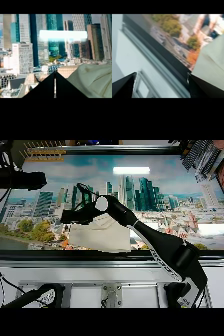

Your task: Fold the clothes and pants, and hang the long-sleeved shirts on hangers.

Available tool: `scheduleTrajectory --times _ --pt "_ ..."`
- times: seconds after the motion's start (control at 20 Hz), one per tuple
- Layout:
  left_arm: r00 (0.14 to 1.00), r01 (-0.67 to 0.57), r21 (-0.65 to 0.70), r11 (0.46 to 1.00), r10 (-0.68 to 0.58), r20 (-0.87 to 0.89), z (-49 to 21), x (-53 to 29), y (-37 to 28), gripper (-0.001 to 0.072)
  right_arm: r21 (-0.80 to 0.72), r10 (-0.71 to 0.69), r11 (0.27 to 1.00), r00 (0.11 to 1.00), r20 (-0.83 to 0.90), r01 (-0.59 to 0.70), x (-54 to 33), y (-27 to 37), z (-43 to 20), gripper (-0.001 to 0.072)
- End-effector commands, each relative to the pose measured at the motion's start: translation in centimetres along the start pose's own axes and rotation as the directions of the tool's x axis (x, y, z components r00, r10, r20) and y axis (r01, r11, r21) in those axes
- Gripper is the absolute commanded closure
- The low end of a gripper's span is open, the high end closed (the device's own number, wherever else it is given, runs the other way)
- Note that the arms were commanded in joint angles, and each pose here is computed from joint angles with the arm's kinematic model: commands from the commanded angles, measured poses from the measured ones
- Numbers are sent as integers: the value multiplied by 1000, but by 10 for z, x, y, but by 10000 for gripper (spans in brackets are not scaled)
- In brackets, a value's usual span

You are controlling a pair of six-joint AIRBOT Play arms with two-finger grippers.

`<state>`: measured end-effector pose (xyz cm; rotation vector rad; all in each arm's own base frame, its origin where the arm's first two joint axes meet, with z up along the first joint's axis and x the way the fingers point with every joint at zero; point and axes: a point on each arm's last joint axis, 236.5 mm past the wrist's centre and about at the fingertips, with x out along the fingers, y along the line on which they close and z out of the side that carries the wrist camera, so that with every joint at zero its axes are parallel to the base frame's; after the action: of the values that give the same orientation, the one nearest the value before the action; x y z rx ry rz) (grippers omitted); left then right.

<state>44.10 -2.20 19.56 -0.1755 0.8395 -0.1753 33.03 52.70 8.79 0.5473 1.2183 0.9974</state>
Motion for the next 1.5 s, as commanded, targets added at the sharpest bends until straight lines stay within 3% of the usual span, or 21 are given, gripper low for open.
scheduleTrajectory --times 0.0,0.05,0.3,0.55,0.6,0.7,0.75,0.95,1.15,1.25,1.45 --pt "997 -17 15 1000 16 73 10 -31 -3 690 -101 164 982 986 42 -159 -13 36 17 196" --pt "997 -17 19 1000 16 78 9 -37 -5 690 -156 135 980 990 45 -127 -26 34 20 268" --pt "1000 13 10 1000 -13 -5 -52 -31 -18 690 -298 -137 942 988 75 153 -129 -18 32 258" --pt "984 99 53 994 -90 -153 -146 13 -57 690 -105 -435 892 898 61 439 -249 -149 -15 258" --pt "976 126 76 989 -110 -190 -163 19 -69 690 -32 -460 886 886 53 462 -265 -174 -30 218" --pt "955 177 108 978 -145 -258 -192 27 -93 690 125 -501 860 865 28 494 -288 -226 -63 -8" --pt "948 203 129 971 -162 -274 -201 29 -106 690 202 -515 840 857 4 504 -293 -252 -81 -8" --pt "932 272 151 950 -221 -287 -217 29 -145 690 395 -512 786 859 -12 475 -279 -318 -119 -8" --pt "929 279 114 954 -238 -284 -219 28 -156 690 408 -281 884 957 70 229 -228 -311 -101 -8" --pt "929 276 101 956 -238 -284 -219 28 -156 690 436 -183 893 976 119 114 -207 -309 -90 -8" --pt "929 266 66 962 -238 -284 -219 28 -156 690 446 -112 893 991 73 68 -166 -304 -96 -8"
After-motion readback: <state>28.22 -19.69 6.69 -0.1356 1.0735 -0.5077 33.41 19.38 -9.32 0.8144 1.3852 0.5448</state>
